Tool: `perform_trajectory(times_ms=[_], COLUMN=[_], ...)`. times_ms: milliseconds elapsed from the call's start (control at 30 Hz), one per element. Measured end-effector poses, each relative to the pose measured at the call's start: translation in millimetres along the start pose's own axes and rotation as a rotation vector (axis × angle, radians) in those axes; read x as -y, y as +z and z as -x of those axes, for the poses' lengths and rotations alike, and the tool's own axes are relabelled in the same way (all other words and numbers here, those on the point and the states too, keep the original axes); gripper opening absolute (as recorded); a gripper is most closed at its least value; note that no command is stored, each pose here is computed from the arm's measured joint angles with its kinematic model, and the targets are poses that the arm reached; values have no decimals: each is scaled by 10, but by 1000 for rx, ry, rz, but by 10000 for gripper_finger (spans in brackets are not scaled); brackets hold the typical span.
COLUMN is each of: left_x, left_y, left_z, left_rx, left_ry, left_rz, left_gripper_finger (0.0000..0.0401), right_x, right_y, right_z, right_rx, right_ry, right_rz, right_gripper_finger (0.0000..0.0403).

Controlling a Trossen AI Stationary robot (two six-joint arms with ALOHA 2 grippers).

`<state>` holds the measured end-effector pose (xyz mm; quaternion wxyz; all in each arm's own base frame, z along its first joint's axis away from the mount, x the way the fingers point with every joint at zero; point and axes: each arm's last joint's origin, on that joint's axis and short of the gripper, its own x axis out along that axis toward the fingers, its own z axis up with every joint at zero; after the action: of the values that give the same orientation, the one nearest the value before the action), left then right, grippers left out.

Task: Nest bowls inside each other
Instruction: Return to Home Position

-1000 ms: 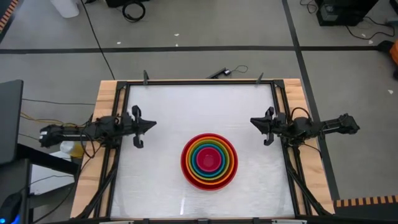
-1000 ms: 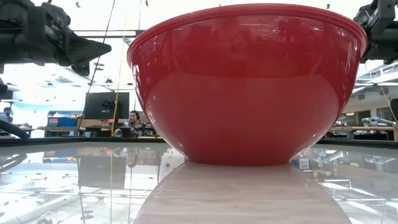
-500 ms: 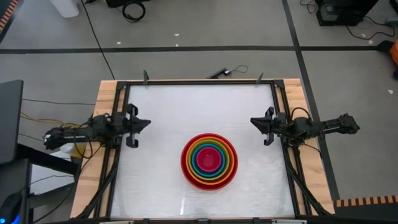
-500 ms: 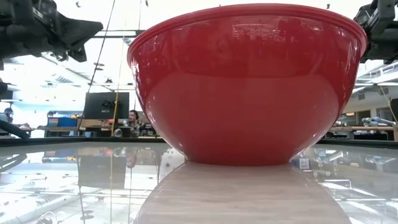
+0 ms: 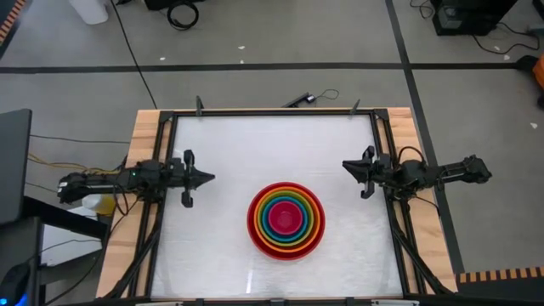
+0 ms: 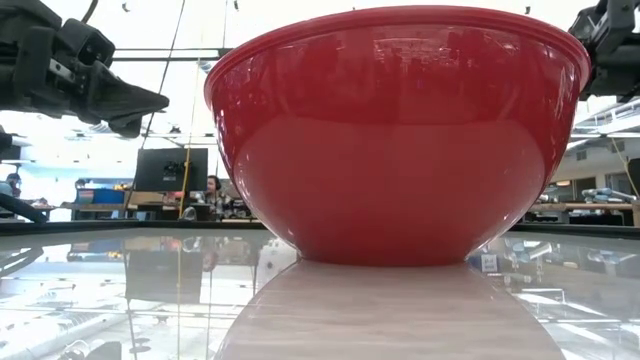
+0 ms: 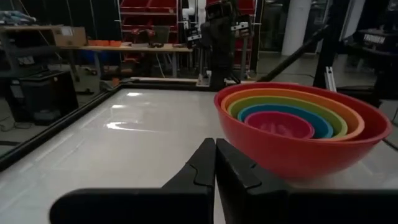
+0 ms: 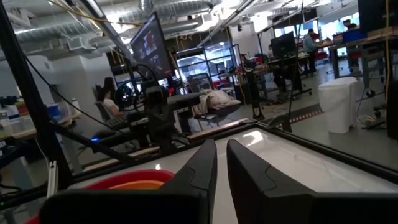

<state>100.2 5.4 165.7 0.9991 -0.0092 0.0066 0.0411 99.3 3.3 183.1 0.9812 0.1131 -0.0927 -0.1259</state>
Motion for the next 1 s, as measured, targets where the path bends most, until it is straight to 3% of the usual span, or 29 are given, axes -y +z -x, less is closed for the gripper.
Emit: perform_trajectory(times_ms=[1000], left_x=[0], left_y=[7], left_z=[0], left_rx=[7], left_ry=[0], left_rz=[21], left_gripper_finger=[16], right_x=[-2], right_y=[8], right_z=[0], right_rx=[7], right_ry=[3], right_rz=[-3], right_gripper_finger=[46])
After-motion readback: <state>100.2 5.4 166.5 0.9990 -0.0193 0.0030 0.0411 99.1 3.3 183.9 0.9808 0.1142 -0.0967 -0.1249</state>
